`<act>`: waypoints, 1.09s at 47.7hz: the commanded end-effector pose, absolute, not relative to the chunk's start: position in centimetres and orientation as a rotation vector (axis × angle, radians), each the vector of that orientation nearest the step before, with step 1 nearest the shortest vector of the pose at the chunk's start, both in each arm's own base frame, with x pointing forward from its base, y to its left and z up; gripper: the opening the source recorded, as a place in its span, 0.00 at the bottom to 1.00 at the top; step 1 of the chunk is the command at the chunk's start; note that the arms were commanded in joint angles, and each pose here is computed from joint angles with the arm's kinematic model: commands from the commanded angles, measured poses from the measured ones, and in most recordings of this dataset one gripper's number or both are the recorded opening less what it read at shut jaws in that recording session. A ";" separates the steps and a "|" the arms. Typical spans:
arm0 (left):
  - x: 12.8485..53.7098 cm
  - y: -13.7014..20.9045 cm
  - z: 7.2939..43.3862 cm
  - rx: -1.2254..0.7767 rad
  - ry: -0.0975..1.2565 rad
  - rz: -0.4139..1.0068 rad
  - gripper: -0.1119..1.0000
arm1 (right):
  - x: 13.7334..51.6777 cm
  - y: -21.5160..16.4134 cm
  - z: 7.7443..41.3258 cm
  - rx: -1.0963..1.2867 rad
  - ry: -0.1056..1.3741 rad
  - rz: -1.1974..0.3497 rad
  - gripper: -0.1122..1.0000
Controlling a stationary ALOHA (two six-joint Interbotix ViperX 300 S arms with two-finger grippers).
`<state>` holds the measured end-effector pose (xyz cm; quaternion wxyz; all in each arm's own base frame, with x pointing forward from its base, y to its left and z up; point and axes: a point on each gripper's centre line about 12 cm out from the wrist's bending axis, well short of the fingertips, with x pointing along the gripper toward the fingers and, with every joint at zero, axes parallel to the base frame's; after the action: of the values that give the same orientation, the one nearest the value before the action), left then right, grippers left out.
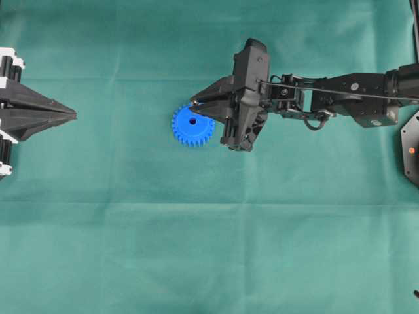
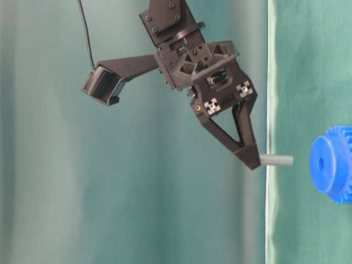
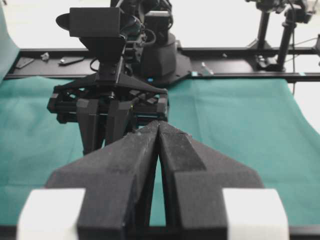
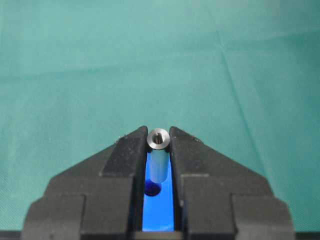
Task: Insert the shaft placed at a random location into the center hole of the medium gear at another random location.
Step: 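Carry the held shaft left over the blue gear's center hole, then align and lower the shaft into the gear's center hole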
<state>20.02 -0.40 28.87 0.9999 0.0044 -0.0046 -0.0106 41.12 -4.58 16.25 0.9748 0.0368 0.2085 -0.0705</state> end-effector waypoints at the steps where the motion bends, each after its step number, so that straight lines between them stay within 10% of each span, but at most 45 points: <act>1: 20.3 -0.4 29.7 0.010 -0.029 -0.023 0.10 | 41.9 -4.2 17.7 0.057 0.380 -0.128 0.22; 52: 20.3 -0.4 29.7 0.010 -0.028 -0.023 0.10 | 42.3 -4.3 15.2 0.063 0.431 -0.133 0.22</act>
<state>20.02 -0.41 28.89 0.9999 0.0052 -0.0054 -0.0108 41.78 -4.27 13.73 0.9688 0.0371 0.2356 -0.0670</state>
